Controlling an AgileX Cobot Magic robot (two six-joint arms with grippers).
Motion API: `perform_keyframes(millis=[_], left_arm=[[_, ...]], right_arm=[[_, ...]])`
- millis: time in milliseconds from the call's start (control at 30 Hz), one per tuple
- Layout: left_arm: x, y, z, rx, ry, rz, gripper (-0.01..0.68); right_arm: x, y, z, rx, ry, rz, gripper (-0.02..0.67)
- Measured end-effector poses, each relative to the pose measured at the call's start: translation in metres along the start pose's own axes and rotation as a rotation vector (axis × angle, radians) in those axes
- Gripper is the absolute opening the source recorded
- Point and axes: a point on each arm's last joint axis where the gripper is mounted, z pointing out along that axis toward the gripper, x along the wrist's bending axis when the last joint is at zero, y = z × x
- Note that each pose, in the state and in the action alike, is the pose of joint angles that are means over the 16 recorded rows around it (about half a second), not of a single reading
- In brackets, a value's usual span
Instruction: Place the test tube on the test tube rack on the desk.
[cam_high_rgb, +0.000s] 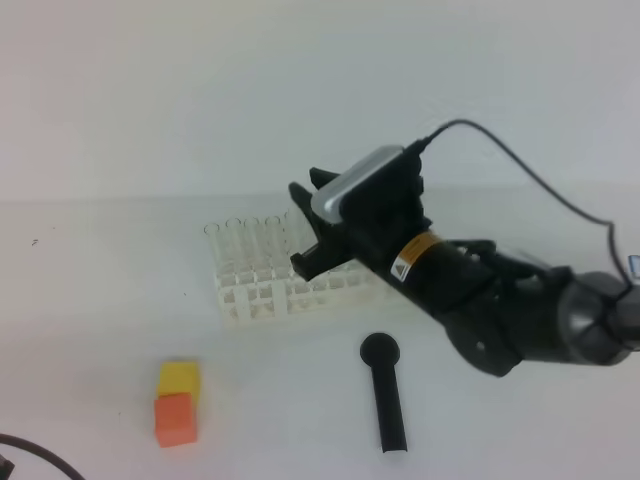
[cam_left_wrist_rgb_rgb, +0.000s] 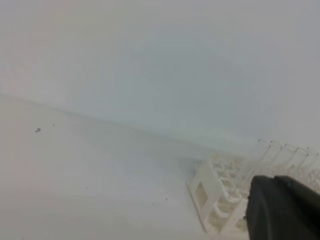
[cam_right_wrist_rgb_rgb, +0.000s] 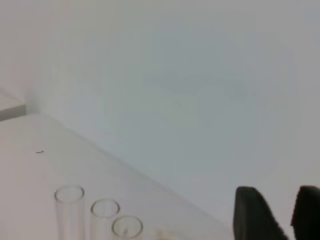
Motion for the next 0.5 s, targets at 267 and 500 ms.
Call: perform_keyframes(millis=[267, 500], left_arm=[[0.000, 0.000, 0.000, 0.000, 0.000, 0.000, -0.001], [0.000, 0.000, 0.000, 0.000, 0.000, 0.000, -0.001]], right_arm=[[-0.010, 0.058, -0.032, 0.070, -0.010, -0.106, 0.062], [-0.020, 0.101, -0.089, 0.097, -0.048, -0.174, 0.003]])
